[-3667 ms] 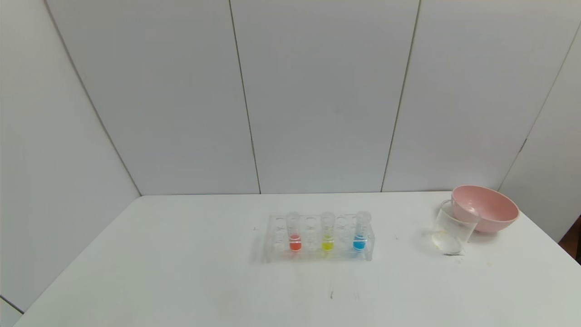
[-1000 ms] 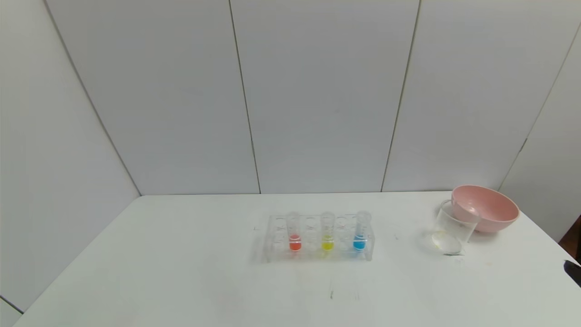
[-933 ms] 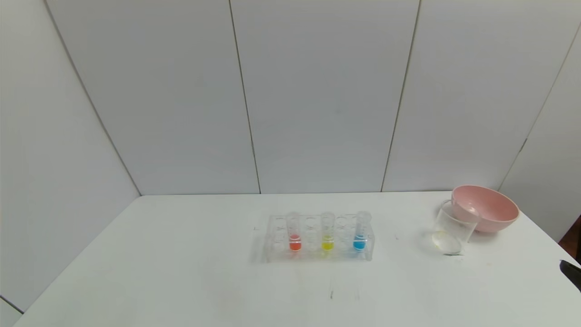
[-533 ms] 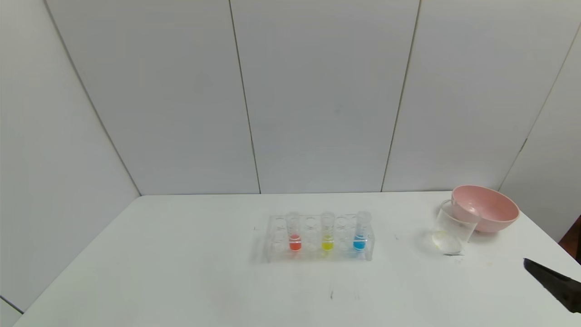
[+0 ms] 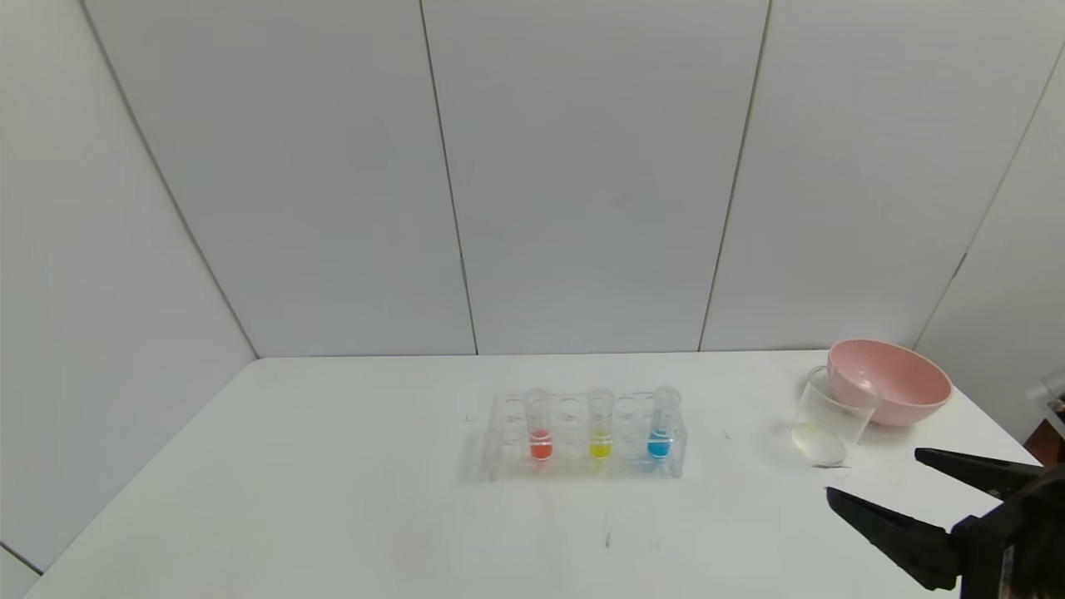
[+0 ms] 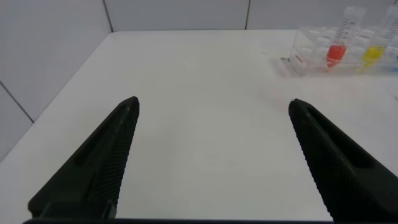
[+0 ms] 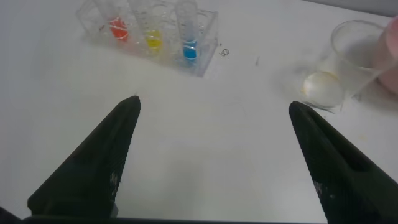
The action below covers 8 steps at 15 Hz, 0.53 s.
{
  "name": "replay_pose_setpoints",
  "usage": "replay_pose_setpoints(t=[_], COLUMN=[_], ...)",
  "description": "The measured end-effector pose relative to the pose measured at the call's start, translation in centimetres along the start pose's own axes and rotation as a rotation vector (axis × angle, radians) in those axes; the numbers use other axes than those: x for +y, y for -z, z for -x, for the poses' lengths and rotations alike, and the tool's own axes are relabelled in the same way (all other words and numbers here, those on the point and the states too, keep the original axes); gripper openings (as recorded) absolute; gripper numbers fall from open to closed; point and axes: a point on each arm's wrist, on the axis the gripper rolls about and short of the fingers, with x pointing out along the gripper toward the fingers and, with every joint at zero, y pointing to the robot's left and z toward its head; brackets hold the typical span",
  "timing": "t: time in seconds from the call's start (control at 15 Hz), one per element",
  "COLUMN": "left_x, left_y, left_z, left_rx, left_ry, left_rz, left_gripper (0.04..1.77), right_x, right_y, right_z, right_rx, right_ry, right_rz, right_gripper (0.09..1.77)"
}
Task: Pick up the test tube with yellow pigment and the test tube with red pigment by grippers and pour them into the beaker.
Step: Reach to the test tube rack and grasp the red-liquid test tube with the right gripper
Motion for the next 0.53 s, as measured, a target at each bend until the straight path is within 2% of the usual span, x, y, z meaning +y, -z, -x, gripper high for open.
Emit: replay_pose_setpoints(t=[0.33,0.53], left_x=[0.0,0.0], left_y=[0.0,0.0], left_z=[0.0,0.0], left_rx=[0.000,0.000], left_ry=[0.000,0.000], left_rz=[0.000,0.000], left_gripper=[1.72,1.72], right_x=[4.8,8.6], right_y=[-0.7,-0.8], right_z=[-3.0,-4.9], right_rx=[0.044,0.051], right_ry=[-0.002,0.006], right_rz=[-0.105,-0.077], right_gripper=[1.71,1.71])
